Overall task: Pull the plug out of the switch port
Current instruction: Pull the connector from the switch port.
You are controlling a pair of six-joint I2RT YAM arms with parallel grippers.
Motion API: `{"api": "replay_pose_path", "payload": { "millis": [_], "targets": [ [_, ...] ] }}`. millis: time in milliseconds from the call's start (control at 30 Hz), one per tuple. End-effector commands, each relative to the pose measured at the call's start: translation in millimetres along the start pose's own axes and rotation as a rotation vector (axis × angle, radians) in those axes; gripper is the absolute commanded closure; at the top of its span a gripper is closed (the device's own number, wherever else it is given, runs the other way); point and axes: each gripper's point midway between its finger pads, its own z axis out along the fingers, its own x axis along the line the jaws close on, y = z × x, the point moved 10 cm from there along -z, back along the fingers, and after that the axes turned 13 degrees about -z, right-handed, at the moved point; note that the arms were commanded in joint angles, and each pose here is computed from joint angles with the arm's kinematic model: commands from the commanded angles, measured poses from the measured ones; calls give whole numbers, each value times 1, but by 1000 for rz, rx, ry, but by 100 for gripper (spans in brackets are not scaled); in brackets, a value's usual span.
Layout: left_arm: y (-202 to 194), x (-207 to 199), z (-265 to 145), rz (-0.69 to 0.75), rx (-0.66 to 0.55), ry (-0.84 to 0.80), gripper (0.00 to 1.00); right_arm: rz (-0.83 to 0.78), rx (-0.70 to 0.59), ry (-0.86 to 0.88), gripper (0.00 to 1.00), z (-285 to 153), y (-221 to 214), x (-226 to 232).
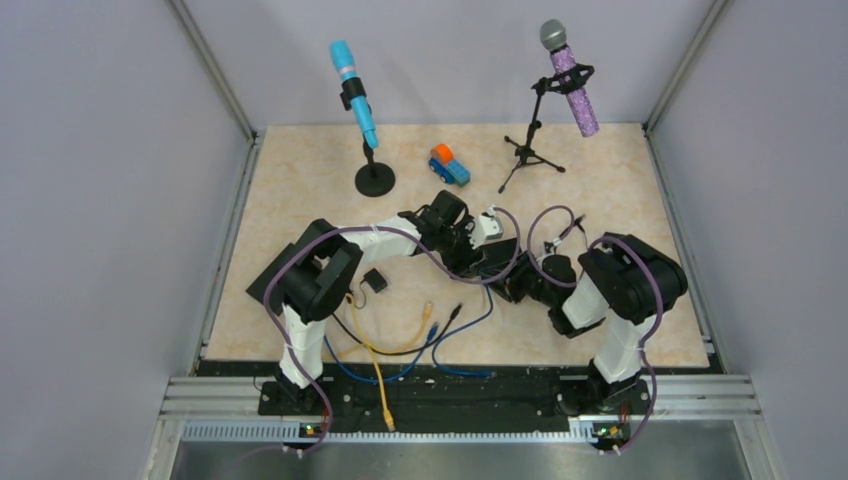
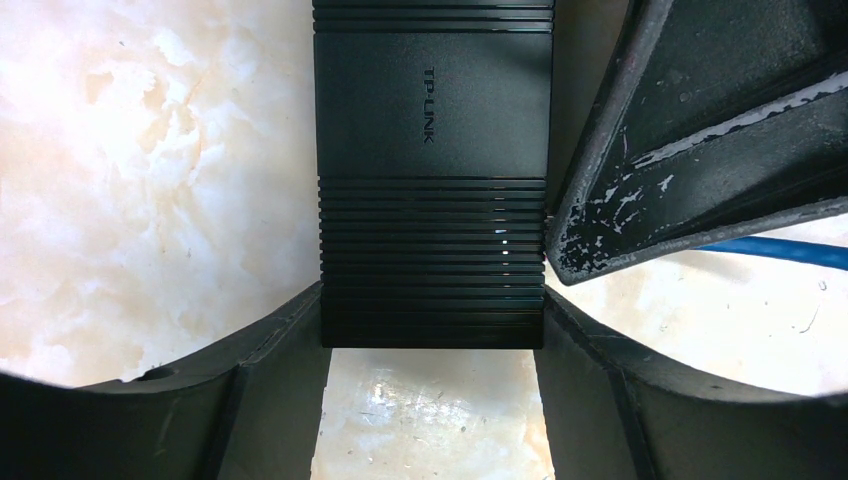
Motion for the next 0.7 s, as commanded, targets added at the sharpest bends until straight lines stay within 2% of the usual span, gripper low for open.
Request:
{"api": "replay_pose_path", "payload": {
  "millis": [0,100,267,300,400,433,533,667],
  "targets": [
    [-31,-9,10,-75,150,-58,89,11,-30,-36,63,9,4,-2],
    [-31,-9,10,-75,150,-57,89,21,-46,-32,65,8,4,-3],
    [-28,-9,8,-72,146,-60,89,26,-39,-31,78,9,2,-5],
    [-29,-9,8,-72,148,-61,89,30,-40,-26,78,9,2,-5],
    [-30,-9,8,-74,153,-62,90,56,-41,-17,66,9,3,-8],
    [-31,-9,8,-74,156,-63,90,60,-48,0,66,8,4,-7],
    [-32,-9,9,-76,161,-67,90,77,-56,9,68,6,5,-9],
    [-32,-9,9,-75,160,-67,91,77,-58,7,78,5,4,-10]
  ]
}}
